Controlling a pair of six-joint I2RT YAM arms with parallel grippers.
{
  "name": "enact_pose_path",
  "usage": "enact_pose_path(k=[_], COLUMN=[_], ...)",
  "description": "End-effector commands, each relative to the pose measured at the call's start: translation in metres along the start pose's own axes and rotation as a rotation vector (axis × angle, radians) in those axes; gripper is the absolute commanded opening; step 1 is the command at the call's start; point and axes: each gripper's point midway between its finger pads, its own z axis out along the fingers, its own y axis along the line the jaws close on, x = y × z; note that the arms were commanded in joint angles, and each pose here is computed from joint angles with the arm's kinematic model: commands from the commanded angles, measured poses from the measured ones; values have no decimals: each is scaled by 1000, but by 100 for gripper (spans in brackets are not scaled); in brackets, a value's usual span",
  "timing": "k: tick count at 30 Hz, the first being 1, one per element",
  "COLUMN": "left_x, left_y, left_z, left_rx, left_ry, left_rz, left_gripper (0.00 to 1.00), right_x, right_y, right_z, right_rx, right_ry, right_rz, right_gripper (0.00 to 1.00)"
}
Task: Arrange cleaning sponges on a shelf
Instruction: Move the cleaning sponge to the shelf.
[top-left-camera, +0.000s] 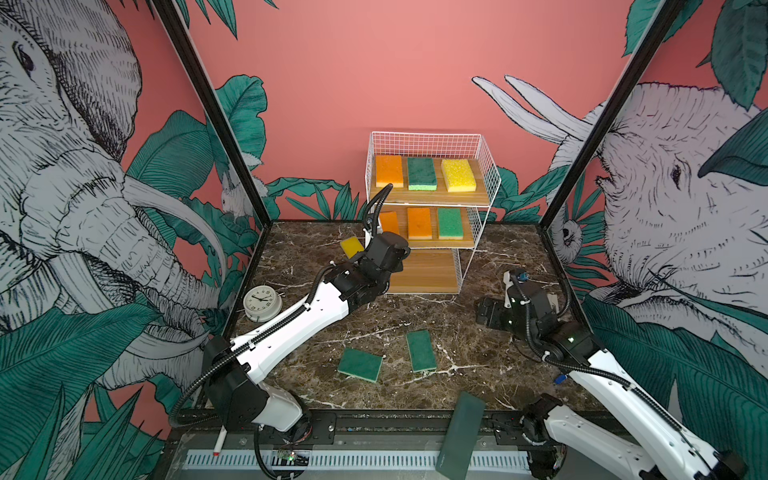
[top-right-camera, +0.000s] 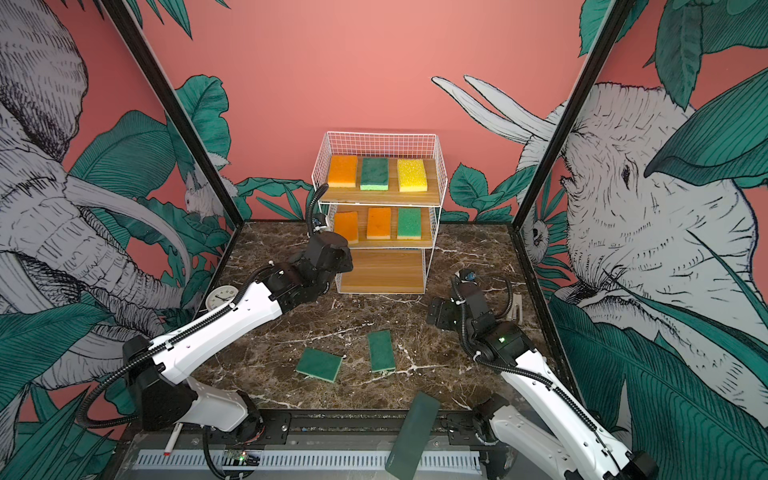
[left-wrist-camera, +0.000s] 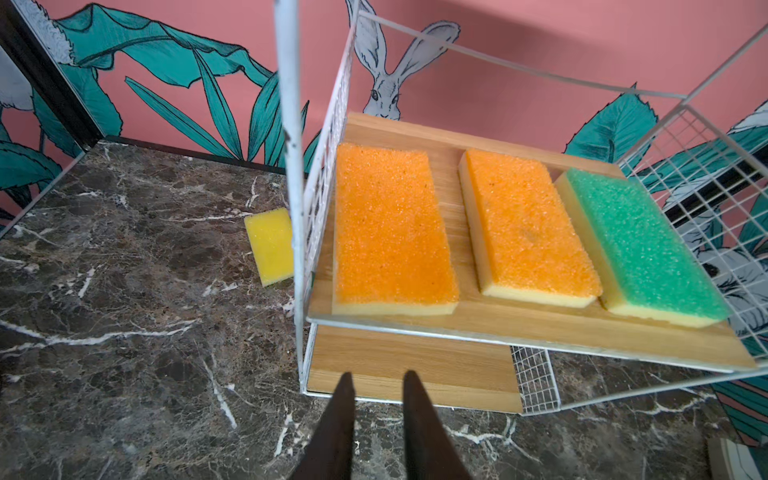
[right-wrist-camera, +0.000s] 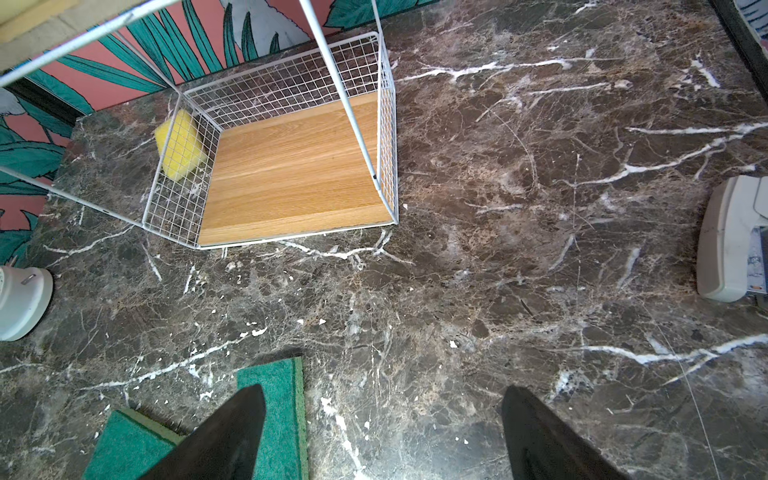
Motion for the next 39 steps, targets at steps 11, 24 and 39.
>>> enact_pose_path(k=[11,24,39], left_x=[-3,-4,-7], left_y=[-14,-14,-7], left_z=[21,29,39], left_rx=[99,85,31], left_ry=[53,47,46], left_rz=[-137,-125,-92], left_gripper=[16,17,18], right_x=[-9,-9,-8], right_y=[9,9,4], right_z=[5,7,1], right_rx=[-24,-23,-10], right_ry=[-14,-17,-21], right_rz=[0,-4,-26], right_gripper=[91,91,91])
